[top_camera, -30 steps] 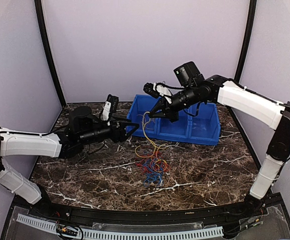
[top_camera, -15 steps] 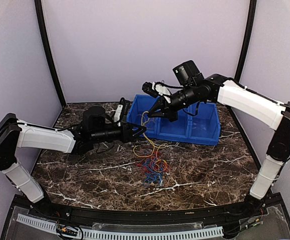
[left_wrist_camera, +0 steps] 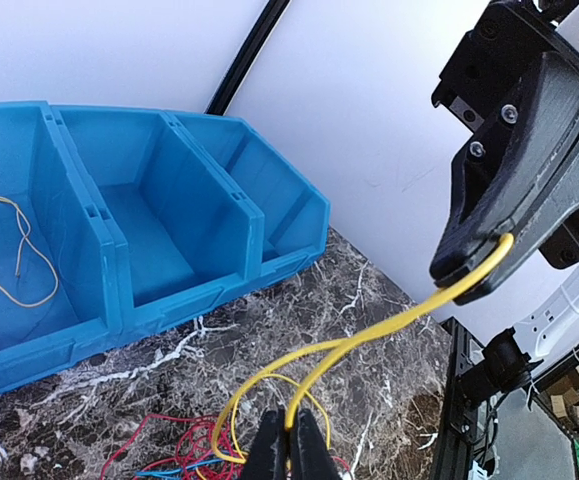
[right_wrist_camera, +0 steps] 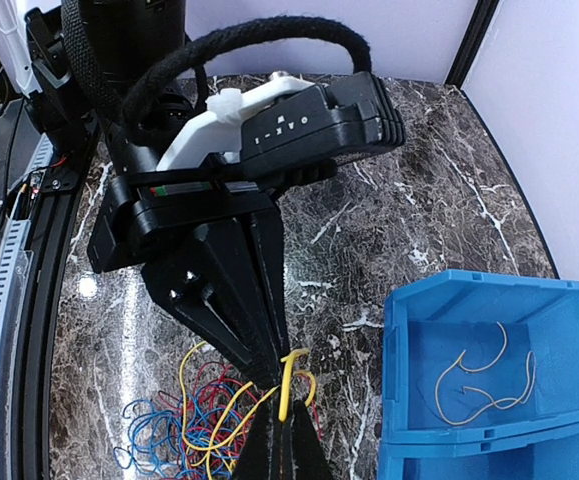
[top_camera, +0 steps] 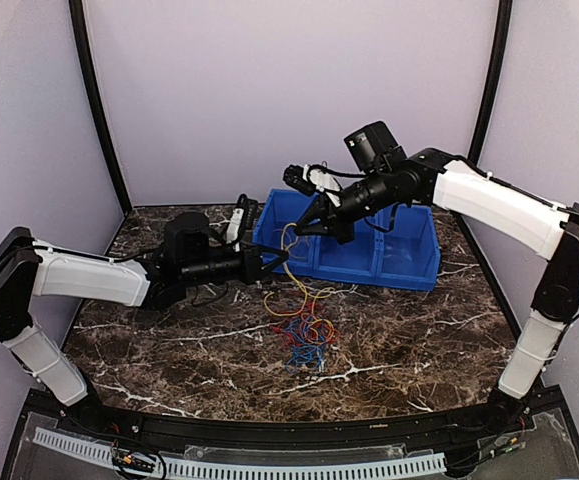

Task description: Untangle the cables

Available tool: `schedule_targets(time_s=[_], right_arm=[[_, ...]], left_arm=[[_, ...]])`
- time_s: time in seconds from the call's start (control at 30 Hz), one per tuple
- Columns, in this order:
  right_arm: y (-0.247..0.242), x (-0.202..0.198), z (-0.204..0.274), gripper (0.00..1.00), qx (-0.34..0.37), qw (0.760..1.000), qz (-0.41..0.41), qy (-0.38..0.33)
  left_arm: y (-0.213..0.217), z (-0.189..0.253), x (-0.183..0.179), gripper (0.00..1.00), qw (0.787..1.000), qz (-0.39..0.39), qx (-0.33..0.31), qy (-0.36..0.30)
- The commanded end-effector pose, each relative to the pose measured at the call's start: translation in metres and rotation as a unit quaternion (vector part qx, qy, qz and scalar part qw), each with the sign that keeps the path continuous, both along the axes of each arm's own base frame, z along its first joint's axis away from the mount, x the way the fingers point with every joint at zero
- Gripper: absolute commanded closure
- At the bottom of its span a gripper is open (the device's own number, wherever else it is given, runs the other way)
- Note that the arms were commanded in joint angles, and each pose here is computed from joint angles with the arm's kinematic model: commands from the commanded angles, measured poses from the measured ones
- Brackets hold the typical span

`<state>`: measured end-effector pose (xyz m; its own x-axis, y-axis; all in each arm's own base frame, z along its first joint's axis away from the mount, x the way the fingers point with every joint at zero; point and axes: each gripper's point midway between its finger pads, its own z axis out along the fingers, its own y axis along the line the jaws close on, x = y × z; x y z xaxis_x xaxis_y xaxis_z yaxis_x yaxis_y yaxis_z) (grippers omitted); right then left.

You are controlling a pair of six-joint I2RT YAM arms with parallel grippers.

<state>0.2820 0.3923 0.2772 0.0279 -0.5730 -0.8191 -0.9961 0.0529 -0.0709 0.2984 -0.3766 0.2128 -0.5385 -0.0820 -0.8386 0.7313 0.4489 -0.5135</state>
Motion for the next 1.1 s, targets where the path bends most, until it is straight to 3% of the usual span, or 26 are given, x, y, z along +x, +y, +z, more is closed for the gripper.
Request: schedule_targets(time_s=[0.0, 0.07, 0.27, 0.43, 0.6, 0.77, 0.97, 1.07], right_arm=[[0.007, 0.001, 0.007, 1.00, 0.010, 1.000, 0.000, -0.009], [0.007, 0.001, 0.002, 0.96, 0.007, 1.000, 0.000, -0.006], [0.002, 0.001, -0.028, 0.53, -0.013, 1.000, -0.011, 0.005], [0.001, -0.014, -0.053, 0.33, -0.007, 0.999, 0.006, 0.045], [0.001, -0.024, -0.088, 0.26, -0.019, 0.997, 0.022, 0.074], [0.006, -0.013, -0.124, 0.26, -0.037, 0.994, -0.007, 0.099], [0.012, -0.010, -0.172, 0.30, -0.065, 0.989, -0.022, 0.128], [0.015, -0.019, -0.190, 0.37, -0.073, 0.986, -0.011, 0.146]], left_arm=[[0.008, 0.024, -0.004, 1.00, 0.999, 0.008, -0.019, -0.026], [0.010, 0.029, -0.006, 1.00, 0.999, 0.011, -0.021, -0.032], [0.022, 0.047, -0.007, 1.00, 0.998, 0.031, -0.019, -0.055], [0.037, 0.062, -0.004, 1.00, 0.995, 0.065, -0.011, -0.076], [0.053, 0.075, -0.001, 1.00, 0.991, 0.103, -0.007, -0.085], [0.066, 0.078, 0.000, 1.00, 0.988, 0.130, -0.008, -0.086], [0.074, 0.081, 0.001, 1.00, 0.985, 0.147, -0.008, -0.089], [0.080, 0.085, 0.002, 1.00, 0.983, 0.158, -0.006, -0.092]])
